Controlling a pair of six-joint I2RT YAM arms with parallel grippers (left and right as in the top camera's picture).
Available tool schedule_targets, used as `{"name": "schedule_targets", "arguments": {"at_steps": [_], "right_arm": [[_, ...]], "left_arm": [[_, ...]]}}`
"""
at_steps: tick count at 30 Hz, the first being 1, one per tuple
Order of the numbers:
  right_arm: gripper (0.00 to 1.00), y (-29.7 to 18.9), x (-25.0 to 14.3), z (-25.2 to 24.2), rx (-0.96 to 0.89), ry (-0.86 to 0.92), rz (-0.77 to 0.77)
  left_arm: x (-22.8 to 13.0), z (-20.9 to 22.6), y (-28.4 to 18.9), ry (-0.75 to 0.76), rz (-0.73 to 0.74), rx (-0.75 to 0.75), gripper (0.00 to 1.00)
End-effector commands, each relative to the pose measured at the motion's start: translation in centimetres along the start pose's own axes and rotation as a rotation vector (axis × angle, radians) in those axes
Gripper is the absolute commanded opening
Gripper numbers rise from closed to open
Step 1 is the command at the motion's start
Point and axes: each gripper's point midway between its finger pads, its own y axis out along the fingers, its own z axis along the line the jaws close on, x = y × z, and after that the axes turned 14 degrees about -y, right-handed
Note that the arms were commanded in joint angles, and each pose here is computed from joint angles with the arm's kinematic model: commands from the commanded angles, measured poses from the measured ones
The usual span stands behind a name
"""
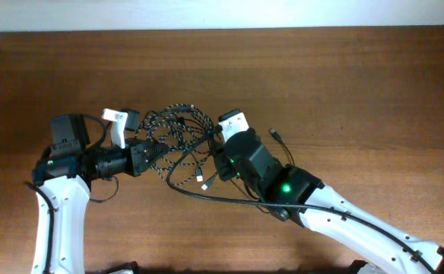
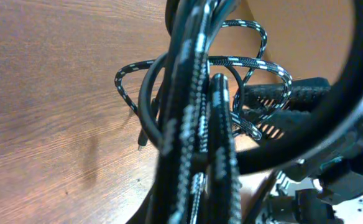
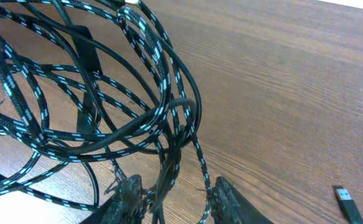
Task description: Untangle cables
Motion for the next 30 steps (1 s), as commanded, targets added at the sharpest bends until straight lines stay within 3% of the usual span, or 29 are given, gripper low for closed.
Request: {"name": "schedule_targets", "arguments": {"at_steps": [1, 4, 7, 8, 9, 10, 12, 14, 16, 18, 19, 21, 23, 27, 30], "right_arm": [[0.37, 0.2, 0.7, 0.5, 0.016, -0.008, -0.011], [0.36, 0.4, 0.6, 0.7, 0.022, -0.009, -0.008], [0.28, 0.4, 0.5, 0.7, 0.021, -0.01, -0.005], [0.21, 0.4, 0.4, 0.6, 0.021, -0.01, -0.001], [0.08, 0.4, 0.3, 0.6, 0.02, -0.012, 0.007], [0.04, 0.4, 0.2, 0.6, 0.019, -0.012, 0.009], [0.04, 0.4, 0.2, 0.1, -0.007, -0.011, 0.007], [0.04, -0.2, 0.9, -2.8, -0.172, -0.008, -0.016], [0.04, -3.8, 4.3, -6.2, -0.337, 0.031, -0.113], [0.04, -7.5, 7.0, -9.4, -0.394, 0.097, -0.196], [0.08, -8.1, 6.8, -9.1, -0.304, 0.103, -0.188], [0.35, -6.5, 4.3, -4.3, -0.015, 0.069, -0.067], [0.47, -4.3, 0.3, -2.2, 0.087, 0.089, 0.104], [0.52, -2.1, -1.9, 0.1, 0.199, 0.112, 0.198], [0.4, -1.1, -2.5, 0.2, 0.196, 0.13, 0.219]], "left_arm": [[-0.3, -1.9, 0.2, -0.02, 0.013, -0.088, 0.0], [-1.4, -3.2, 1.4, 0.013, 0.071, -0.113, 0.0], [-1.8, -3.6, 1.8, 0.028, 0.089, -0.122, 0.0], [-1.7, -3.6, 1.8, 0.034, 0.086, -0.122, 0.0], [-1.5, -3.6, 1.9, 0.042, 0.082, -0.12, 0.0], [-1.4, -3.4, 1.9, 0.05, 0.076, -0.111, 0.0], [-1.3, -3.2, 1.9, 0.051, 0.075, -0.097, 0.0], [-1.2, -2.1, 2.0, 0.053, 0.071, -0.033, 0.0], [-1.4, 1.0, 1.8, 0.041, 0.073, 0.146, 0.0], [-1.4, 1.6, 1.7, 0.039, 0.073, 0.185, 0.0], [-1.4, 1.5, 1.7, 0.03, 0.072, 0.176, 0.0], [-1.5, -1.5, 2.0, 0.03, 0.078, 0.0, 0.0], [-1.4, -4.2, 1.8, 0.042, 0.079, -0.158, 0.0], [-1.5, -4.6, 1.7, 0.04, 0.081, -0.181, 0.0], [-1.5, -4.8, 1.7, 0.04, 0.082, -0.194, 0.0]]}}
